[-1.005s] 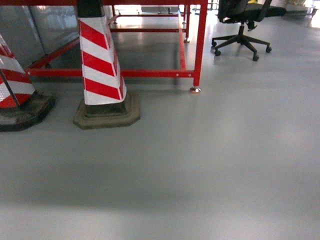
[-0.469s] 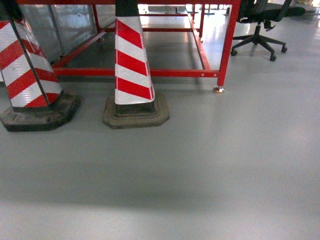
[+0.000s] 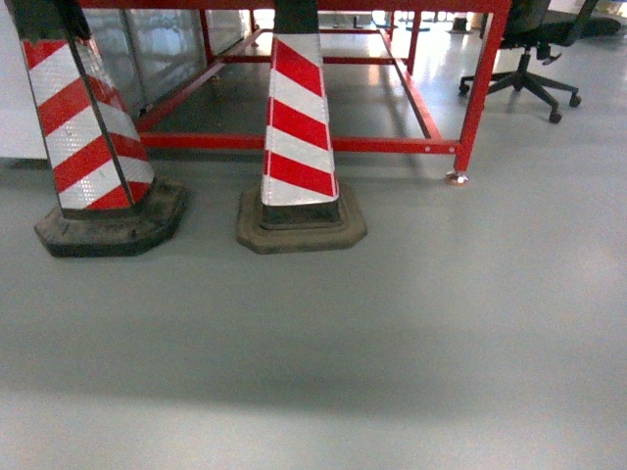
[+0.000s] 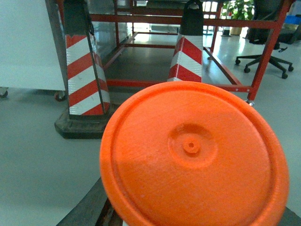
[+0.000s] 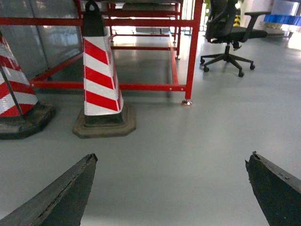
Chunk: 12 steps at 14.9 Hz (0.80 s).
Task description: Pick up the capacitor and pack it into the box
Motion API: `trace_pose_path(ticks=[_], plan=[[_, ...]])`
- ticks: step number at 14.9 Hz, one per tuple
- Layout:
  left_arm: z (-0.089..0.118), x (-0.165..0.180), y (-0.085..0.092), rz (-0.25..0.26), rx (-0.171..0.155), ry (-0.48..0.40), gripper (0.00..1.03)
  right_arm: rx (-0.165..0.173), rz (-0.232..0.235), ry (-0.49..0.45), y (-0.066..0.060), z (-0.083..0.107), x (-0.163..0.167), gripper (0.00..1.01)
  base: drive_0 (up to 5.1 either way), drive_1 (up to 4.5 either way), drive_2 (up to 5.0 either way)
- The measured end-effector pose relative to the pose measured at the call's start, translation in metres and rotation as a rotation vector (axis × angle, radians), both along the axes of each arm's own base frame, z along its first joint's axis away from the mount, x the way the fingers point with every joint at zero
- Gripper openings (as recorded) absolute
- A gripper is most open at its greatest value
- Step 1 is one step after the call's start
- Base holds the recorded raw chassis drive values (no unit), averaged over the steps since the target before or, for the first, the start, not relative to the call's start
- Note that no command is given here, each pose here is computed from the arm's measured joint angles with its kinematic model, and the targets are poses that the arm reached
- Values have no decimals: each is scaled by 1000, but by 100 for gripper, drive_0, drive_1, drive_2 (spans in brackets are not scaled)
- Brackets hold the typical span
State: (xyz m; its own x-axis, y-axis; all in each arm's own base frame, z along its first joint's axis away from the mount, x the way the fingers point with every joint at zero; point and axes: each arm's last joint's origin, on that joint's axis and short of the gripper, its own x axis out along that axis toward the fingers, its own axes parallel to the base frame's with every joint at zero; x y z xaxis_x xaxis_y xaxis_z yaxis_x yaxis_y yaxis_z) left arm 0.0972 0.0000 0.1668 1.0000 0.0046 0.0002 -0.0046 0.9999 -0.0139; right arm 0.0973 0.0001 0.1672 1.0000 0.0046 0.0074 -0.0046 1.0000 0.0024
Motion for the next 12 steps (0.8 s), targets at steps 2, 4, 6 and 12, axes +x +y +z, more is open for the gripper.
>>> trace_pose_path(ticks=[2,4,6,12], plan=[[0,0,0,0,0,-4,44,0,-2,11,0,-1,0,98,0,0,0],[0,0,0,-3,0,-2,44,0,-2,7,0,-1,0,98,0,0,0],[1,0,0,-5,0,-5,44,0,-2,2,0,0,0,98,0,0,0],[0,0,0,-6,0,-3,44,0,-3,5,0,0,0,98,7,440,-426]])
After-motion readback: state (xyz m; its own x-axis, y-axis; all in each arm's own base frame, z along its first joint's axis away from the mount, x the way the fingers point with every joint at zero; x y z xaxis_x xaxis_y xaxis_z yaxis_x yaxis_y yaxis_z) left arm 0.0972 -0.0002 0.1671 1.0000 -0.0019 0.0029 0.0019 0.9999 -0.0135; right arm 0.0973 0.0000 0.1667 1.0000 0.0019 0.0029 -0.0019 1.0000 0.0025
